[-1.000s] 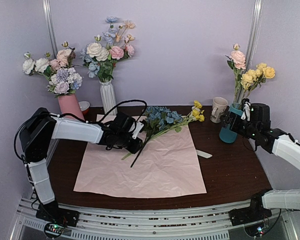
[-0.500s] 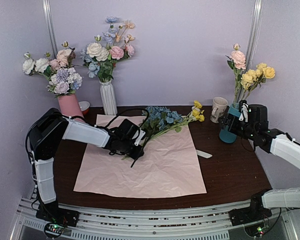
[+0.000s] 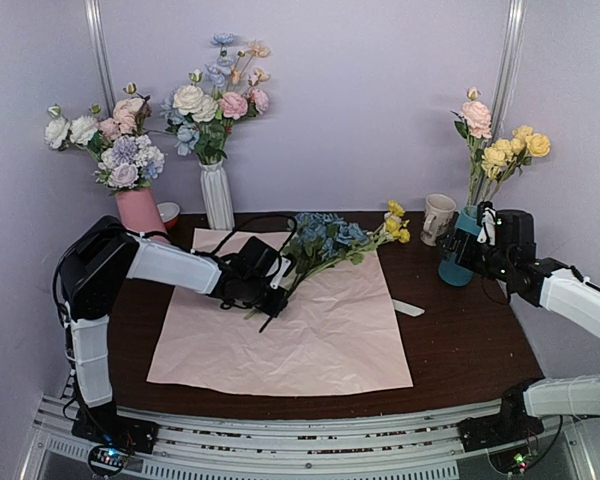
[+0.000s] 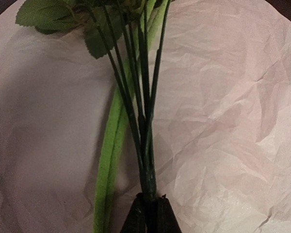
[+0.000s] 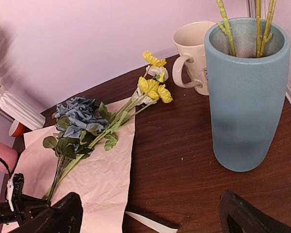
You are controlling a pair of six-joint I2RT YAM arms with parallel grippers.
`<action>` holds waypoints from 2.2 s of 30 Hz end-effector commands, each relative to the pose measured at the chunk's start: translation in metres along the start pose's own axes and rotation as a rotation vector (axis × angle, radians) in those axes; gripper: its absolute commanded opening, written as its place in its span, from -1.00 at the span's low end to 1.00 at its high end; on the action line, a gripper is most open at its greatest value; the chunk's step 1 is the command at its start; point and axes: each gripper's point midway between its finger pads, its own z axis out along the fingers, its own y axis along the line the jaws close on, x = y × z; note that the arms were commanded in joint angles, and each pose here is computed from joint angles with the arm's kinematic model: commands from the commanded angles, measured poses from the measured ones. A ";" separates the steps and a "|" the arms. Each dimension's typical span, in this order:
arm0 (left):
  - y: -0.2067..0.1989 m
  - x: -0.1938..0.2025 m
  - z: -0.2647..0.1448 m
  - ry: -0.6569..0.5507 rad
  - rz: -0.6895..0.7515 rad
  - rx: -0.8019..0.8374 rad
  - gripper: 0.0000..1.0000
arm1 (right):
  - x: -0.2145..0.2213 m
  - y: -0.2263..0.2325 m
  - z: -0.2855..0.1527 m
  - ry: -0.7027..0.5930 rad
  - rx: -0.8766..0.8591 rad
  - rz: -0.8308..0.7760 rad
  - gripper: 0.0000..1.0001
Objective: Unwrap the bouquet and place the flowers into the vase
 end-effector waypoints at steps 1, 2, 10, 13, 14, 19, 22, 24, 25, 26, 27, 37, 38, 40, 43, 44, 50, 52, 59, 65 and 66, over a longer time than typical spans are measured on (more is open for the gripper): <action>0.004 -0.026 -0.011 -0.078 -0.004 -0.041 -1.00 | 0.001 0.003 -0.002 -0.004 -0.017 -0.021 1.00; 0.007 -0.030 -0.017 -0.088 0.001 -0.063 -1.00 | 0.001 0.004 -0.002 -0.004 -0.017 -0.023 1.00; 0.050 -0.058 -0.051 -0.130 0.055 -0.214 -1.00 | 0.002 0.005 -0.002 -0.002 -0.025 -0.022 1.00; 0.069 -0.055 -0.051 -0.113 0.060 -0.237 -1.00 | 0.003 0.004 -0.003 -0.001 -0.024 -0.023 1.00; 0.072 -0.052 -0.049 -0.106 0.071 -0.236 -1.00 | 0.003 0.004 -0.003 -0.001 -0.022 -0.024 1.00; 0.086 -0.044 -0.039 -0.063 0.078 -0.276 -0.61 | 0.005 0.004 -0.001 0.009 -0.029 -0.023 1.00; 0.078 -0.049 -0.042 -0.080 0.073 -0.225 -0.18 | 0.007 0.005 0.000 0.016 -0.033 -0.020 1.00; 0.070 -0.051 -0.045 -0.095 0.071 -0.191 -0.08 | 0.007 0.005 0.001 0.016 -0.035 -0.017 1.00; 0.067 -0.051 -0.047 -0.100 0.072 -0.177 -0.07 | 0.007 0.006 0.001 0.018 -0.038 -0.016 1.00; 0.063 -0.051 -0.049 -0.104 0.073 -0.157 -0.07 | 0.007 0.006 0.002 0.019 -0.040 -0.014 1.00; 0.059 -0.051 -0.051 -0.106 0.074 -0.140 -0.09 | 0.007 0.007 0.002 0.020 -0.041 -0.013 1.00; 0.031 -0.022 -0.058 -0.059 0.091 0.014 -0.37 | 0.012 0.009 0.005 0.035 -0.061 0.001 1.00; 0.032 -0.019 -0.056 -0.054 0.089 0.011 -0.37 | 0.012 0.010 0.005 0.037 -0.064 0.002 1.00; 0.033 -0.015 -0.054 -0.042 0.083 0.003 -0.37 | 0.012 0.010 0.006 0.039 -0.067 0.004 1.00; 0.034 -0.008 -0.048 -0.018 0.078 0.002 -0.38 | 0.013 0.010 0.005 0.041 -0.068 0.004 1.00; 0.035 -0.005 -0.046 -0.011 0.075 0.001 -0.37 | 0.013 0.010 0.005 0.042 -0.068 0.004 1.00; 0.036 0.006 -0.037 0.023 0.062 0.000 -0.39 | 0.014 0.010 0.005 0.044 -0.065 0.004 1.00; 0.036 0.009 -0.035 0.033 0.062 0.000 -0.41 | 0.014 0.010 0.005 0.047 -0.068 0.006 1.00; 0.038 0.015 -0.028 0.060 0.054 -0.007 -0.48 | 0.013 0.013 0.005 0.045 -0.079 0.007 1.00; 0.038 0.020 -0.024 0.079 0.048 -0.003 -0.48 | 0.012 0.014 0.005 0.045 -0.082 0.007 1.00; 0.038 0.020 -0.023 0.078 0.046 -0.002 -0.48 | 0.011 0.014 0.005 0.044 -0.082 0.007 1.00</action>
